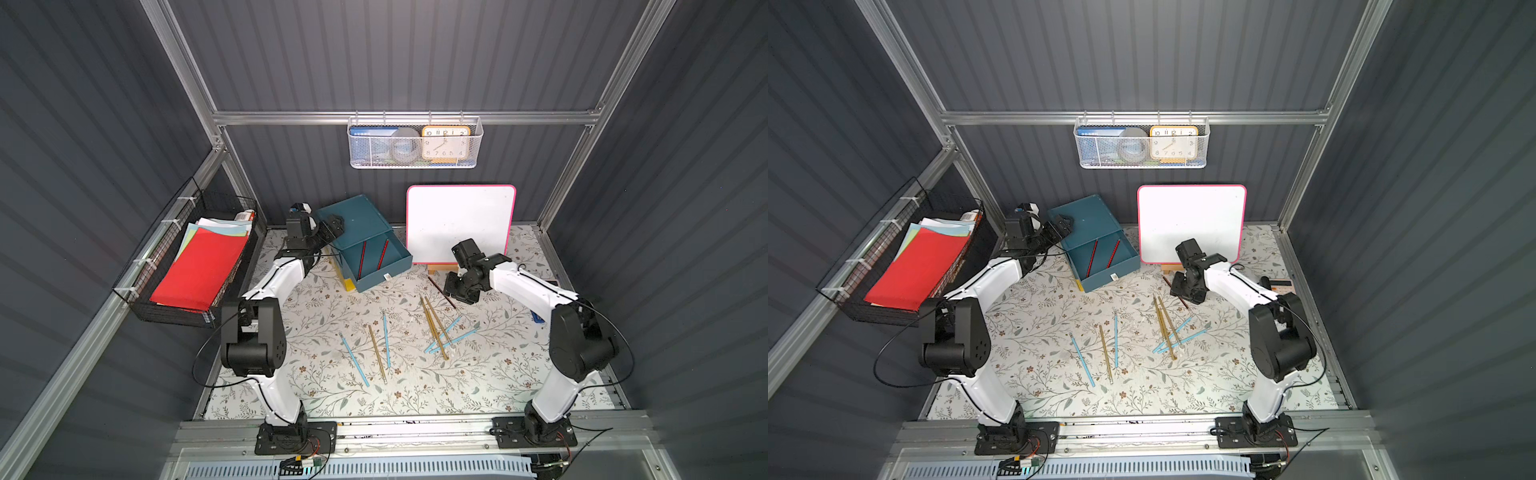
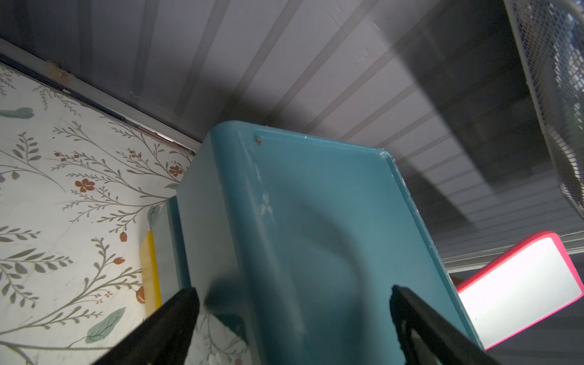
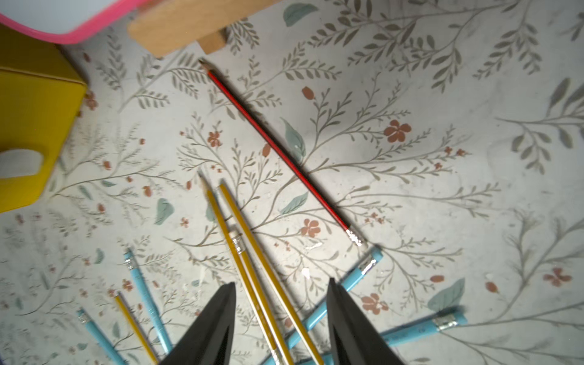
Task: Please place the pencils in the drawer according to their color
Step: Pick up the pencil from the center of the board.
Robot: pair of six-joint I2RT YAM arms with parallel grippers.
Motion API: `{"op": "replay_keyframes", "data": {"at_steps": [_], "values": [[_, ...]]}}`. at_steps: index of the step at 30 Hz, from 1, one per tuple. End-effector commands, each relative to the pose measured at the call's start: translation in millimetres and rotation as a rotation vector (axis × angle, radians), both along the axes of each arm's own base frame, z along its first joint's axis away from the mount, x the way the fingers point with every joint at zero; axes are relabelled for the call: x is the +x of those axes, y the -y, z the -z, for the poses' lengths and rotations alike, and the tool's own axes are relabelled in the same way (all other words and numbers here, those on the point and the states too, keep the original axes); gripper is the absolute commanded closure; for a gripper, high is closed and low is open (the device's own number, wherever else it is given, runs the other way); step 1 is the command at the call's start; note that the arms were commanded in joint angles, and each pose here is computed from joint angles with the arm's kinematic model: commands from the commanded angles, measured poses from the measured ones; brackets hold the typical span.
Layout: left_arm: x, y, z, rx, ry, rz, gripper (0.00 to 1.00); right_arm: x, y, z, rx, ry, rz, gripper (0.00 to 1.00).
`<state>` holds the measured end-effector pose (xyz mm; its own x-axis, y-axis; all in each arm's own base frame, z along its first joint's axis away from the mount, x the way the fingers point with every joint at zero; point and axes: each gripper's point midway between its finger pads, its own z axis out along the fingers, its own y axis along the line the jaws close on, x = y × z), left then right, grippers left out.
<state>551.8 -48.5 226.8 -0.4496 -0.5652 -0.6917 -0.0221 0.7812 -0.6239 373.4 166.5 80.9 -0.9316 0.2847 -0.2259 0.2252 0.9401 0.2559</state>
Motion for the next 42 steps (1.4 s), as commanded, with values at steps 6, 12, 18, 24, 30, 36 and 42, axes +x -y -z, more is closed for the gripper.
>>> {"op": "replay_keyframes", "data": {"at_steps": [6,12,18,24,30,36,42], "values": [[5,2,-10,0.005,0.020,0.013,0.00,18,13,24,-0.144,-0.048,-0.043,0.49],[6,3,-10,0.004,0.022,0.014,0.00,25,9,42,-0.153,-0.082,-0.048,0.49],[6,3,-9,0.000,0.021,0.013,0.00,29,6,56,-0.156,-0.111,-0.055,0.49],[5,3,-11,0.001,0.025,0.012,0.00,19,1,66,-0.133,-0.151,-0.067,0.50],[6,3,-11,-0.002,0.027,0.012,0.00,5,-5,70,-0.113,-0.162,-0.079,0.54],[5,3,-9,-0.002,0.023,0.011,0.00,-4,-16,74,-0.101,-0.167,-0.101,0.59],[5,2,-8,-0.001,0.022,0.010,0.00,-9,-25,77,-0.120,-0.170,-0.124,0.62]]}}
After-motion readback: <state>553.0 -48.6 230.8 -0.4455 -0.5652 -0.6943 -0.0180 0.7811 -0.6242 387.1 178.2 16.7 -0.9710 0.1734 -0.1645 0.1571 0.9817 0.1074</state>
